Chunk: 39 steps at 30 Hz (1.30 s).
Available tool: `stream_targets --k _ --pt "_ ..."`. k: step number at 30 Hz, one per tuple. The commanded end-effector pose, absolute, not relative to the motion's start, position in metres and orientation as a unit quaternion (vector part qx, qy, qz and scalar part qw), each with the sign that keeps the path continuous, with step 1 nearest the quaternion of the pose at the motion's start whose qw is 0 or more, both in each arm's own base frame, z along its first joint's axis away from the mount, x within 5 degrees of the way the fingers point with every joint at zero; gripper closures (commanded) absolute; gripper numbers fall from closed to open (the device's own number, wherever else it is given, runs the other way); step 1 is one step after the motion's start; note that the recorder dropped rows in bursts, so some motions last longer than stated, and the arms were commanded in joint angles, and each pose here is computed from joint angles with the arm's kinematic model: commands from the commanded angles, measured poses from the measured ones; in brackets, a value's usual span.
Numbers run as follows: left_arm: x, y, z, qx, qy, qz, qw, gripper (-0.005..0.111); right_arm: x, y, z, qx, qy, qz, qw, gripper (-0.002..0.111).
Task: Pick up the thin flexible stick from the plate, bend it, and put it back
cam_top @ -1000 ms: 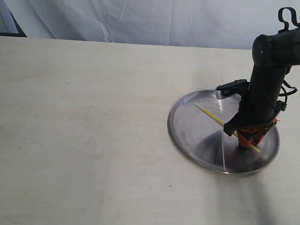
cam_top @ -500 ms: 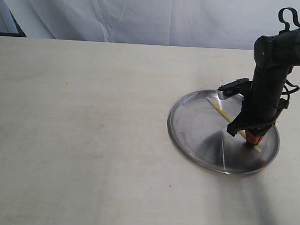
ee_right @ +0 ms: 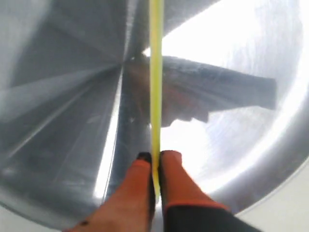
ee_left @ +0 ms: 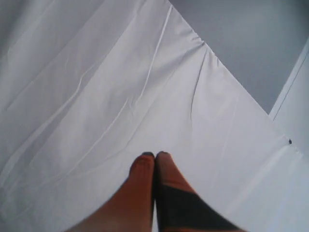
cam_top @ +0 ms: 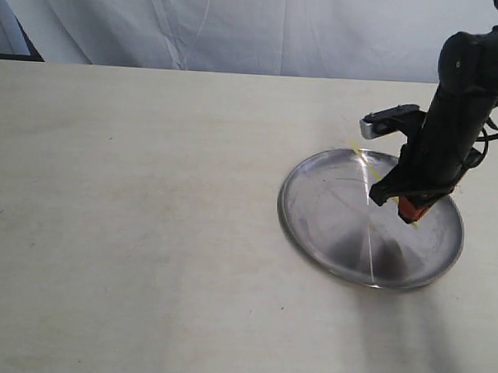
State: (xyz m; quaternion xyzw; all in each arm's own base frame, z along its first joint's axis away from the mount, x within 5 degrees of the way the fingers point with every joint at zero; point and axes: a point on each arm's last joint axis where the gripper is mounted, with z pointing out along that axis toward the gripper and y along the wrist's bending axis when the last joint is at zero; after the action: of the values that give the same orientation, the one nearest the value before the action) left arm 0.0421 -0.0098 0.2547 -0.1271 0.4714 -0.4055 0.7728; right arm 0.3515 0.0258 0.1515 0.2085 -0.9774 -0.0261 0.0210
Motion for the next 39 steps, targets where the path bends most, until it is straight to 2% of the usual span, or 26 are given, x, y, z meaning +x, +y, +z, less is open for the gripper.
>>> stream_targets --k 1,3,7,9,12,14,16,20,22,25,29,39 --pt "0.052 -0.012 0.260 -0.207 0.522 -0.467 0.683 0.106 0.336 0.028 0.178 0.203 -0.978 -0.037 -0.011 0.109" --pt "0.058 -0.016 0.267 -0.204 0.543 -0.466 0.668 0.106 0.327 0.030 0.190 0.193 -0.979 -0.050 -0.030 0.109" --pt "0.075 -0.033 0.295 -0.133 0.571 -0.481 0.652 0.107 0.308 0.036 0.212 0.167 -0.980 -0.088 -0.068 0.109" --pt "0.095 -0.057 0.313 -0.056 0.612 -0.518 0.595 0.107 0.293 0.039 0.229 0.155 -0.977 -0.111 -0.095 0.109" --pt "0.134 -0.084 0.322 -0.003 0.689 -0.538 0.485 0.106 0.270 0.043 0.251 0.168 -0.968 -0.136 -0.125 0.109" --pt "0.158 -0.098 0.324 0.027 0.704 -0.554 0.443 0.100 0.255 0.046 0.260 0.179 -0.961 -0.154 -0.146 0.109" --pt "0.174 -0.110 0.319 0.056 0.707 -0.584 0.395 0.087 0.242 0.051 0.266 0.195 -0.949 -0.185 -0.167 0.109" --pt "0.194 -0.118 0.301 0.055 0.726 -0.591 0.347 0.063 0.230 0.059 0.272 0.211 -0.930 -0.234 -0.190 0.109" --pt "0.197 -0.122 0.296 0.064 0.720 -0.608 0.327 0.058 0.227 0.063 0.273 0.216 -0.924 -0.253 -0.191 0.109" --pt "0.200 -0.130 0.292 0.073 0.698 -0.642 0.309 0.056 0.224 0.078 0.276 0.239 -0.907 -0.287 -0.196 0.109" --pt "0.201 -0.142 0.290 0.087 0.683 -0.650 0.322 0.056 0.221 0.101 0.276 0.272 -0.893 -0.294 -0.205 0.109" --pt "0.204 -0.157 0.295 0.141 0.678 -0.630 0.353 0.056 0.210 0.134 0.279 0.293 -0.873 -0.334 -0.203 0.109"
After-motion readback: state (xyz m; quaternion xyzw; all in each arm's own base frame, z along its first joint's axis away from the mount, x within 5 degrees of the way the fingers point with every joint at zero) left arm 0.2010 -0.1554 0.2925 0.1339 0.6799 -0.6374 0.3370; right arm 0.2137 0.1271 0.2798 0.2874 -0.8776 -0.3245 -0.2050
